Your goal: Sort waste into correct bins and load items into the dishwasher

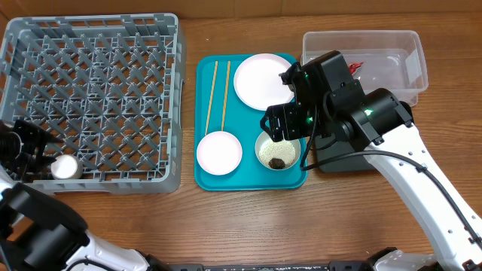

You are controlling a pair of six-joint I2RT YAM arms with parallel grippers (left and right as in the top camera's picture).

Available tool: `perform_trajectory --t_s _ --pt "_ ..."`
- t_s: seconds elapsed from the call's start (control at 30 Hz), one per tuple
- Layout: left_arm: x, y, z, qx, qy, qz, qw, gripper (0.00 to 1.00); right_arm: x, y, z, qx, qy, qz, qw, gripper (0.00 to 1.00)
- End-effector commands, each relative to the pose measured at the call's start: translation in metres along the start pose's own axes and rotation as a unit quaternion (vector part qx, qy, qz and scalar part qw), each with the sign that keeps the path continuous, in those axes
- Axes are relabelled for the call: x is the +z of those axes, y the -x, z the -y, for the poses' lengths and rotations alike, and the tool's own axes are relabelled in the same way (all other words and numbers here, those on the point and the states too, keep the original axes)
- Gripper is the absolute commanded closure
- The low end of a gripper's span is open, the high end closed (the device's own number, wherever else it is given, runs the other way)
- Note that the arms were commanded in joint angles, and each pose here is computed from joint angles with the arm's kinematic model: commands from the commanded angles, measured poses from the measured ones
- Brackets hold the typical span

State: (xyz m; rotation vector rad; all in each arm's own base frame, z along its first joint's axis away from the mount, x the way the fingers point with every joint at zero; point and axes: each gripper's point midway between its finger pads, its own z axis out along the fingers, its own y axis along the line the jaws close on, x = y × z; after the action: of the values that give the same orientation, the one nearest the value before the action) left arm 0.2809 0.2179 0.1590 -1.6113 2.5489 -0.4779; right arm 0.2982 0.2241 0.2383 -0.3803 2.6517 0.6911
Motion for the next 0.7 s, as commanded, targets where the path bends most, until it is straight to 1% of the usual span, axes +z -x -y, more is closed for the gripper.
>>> perform_trajectory --t_s 0.0,0.03,0.13,0.3,0.67 --pt "-0.022 -0.003 -0.008 0.017 0.070 0.045 0.996 0.80 0.001 0.000 0.000 -0.004 -0.002 0.002 1.000 0.20" --pt "-0.021 -0.005 -0.015 -0.002 0.092 0.045 0.995 0.96 0.001 0.000 0.000 -0.004 -0.002 0.002 1.000 0.20" --pt "-0.015 -0.009 -0.027 -0.035 0.123 0.041 0.991 0.96 0.001 -0.001 0.000 -0.003 -0.002 0.000 1.000 0.20" --pt "0.000 0.000 -0.043 -0.047 0.155 0.057 0.985 0.96 0.001 -0.004 0.001 0.000 -0.004 -0.006 1.000 0.20" --pt "0.031 0.009 -0.052 -0.036 0.154 0.068 0.985 0.96 0.001 -0.001 0.000 -0.001 -0.003 -0.001 1.000 0.20"
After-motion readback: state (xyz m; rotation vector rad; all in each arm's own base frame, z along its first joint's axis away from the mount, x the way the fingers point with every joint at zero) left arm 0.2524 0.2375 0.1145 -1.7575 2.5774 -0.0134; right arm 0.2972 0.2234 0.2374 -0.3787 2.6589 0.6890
